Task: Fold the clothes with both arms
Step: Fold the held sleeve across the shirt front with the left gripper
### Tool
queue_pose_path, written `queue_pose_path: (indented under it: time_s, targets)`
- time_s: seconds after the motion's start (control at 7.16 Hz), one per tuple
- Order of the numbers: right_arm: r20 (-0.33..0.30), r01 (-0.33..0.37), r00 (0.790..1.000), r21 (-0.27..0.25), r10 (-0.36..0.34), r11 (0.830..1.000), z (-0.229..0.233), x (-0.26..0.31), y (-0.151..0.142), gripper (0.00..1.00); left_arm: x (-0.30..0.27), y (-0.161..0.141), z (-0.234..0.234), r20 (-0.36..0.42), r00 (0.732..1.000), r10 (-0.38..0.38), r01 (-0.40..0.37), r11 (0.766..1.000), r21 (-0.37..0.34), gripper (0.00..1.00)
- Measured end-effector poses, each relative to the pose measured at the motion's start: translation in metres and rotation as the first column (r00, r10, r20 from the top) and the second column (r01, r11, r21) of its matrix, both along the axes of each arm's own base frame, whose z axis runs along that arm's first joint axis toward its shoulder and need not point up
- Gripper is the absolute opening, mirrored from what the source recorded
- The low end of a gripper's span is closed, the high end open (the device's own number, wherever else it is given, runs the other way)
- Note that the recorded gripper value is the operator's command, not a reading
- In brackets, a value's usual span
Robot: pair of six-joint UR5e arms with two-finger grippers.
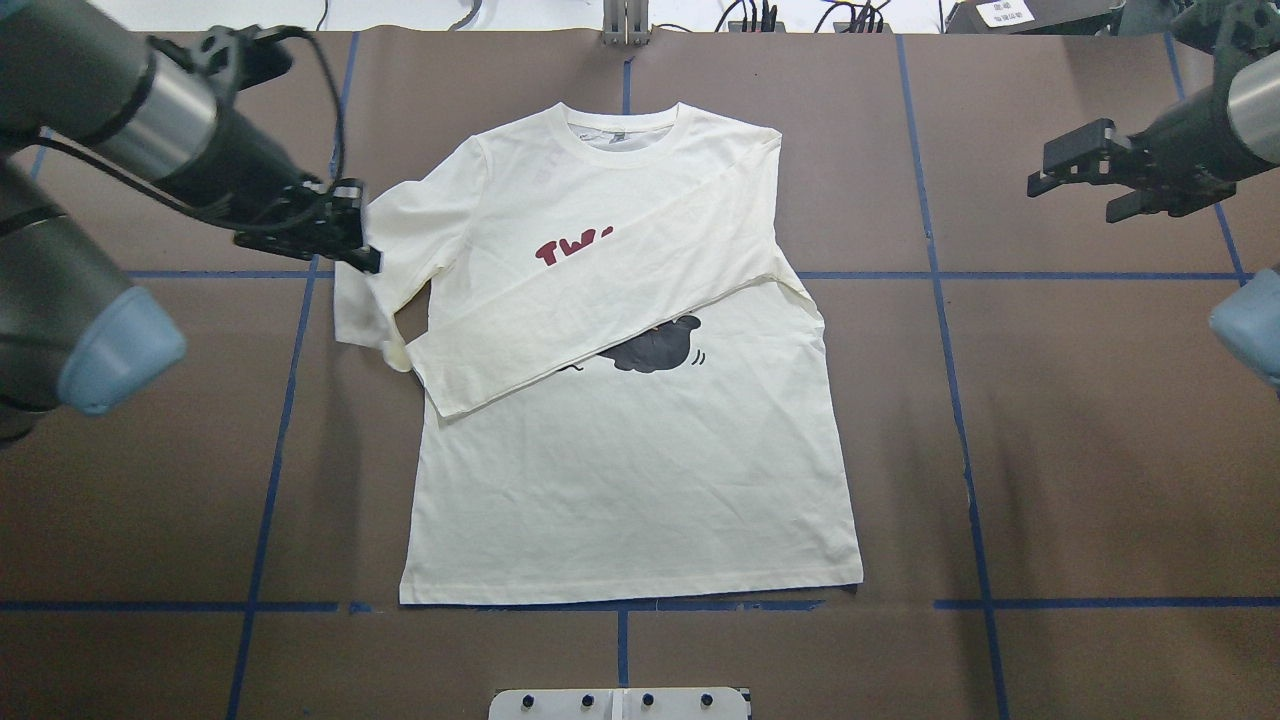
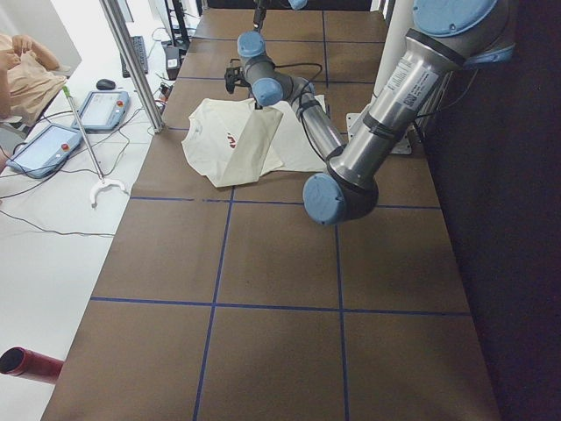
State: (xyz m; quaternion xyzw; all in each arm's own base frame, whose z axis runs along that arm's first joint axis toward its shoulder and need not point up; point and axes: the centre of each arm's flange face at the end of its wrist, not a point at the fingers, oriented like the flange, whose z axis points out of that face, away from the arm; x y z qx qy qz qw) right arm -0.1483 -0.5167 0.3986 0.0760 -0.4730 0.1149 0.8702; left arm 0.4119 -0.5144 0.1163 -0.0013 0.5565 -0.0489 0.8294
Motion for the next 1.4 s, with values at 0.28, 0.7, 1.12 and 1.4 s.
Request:
queue_pose_path:
  time_s: [0.28,0.7,1.12,1.4]
  targets:
    - [-0.008,-0.01,1.0,0.0,0.01,1.0,0.007,0.012,0.003,1.0,0.14,-0.02,-0.067,0.007,0.996,-0.084,0.084,0.996,-0.008,0.0]
    - [-0.008,-0.016,1.0,0.002,0.016,1.0,0.008,0.018,0.008,1.0,0.272,-0.009,-0.055,-0.029,0.972,-0.231,0.232,0.971,0.05,0.0]
    - [-0.005,-0.017,1.0,0.002,0.017,1.0,0.007,0.02,0.014,1.0,0.316,0.019,-0.068,-0.057,0.967,-0.248,0.251,0.967,0.044,0.05]
    - [-0.002,-0.018,1.0,0.004,0.018,1.0,0.005,0.021,0.017,1.0,0.333,0.044,-0.076,-0.066,0.97,-0.232,0.235,0.971,0.038,0.15]
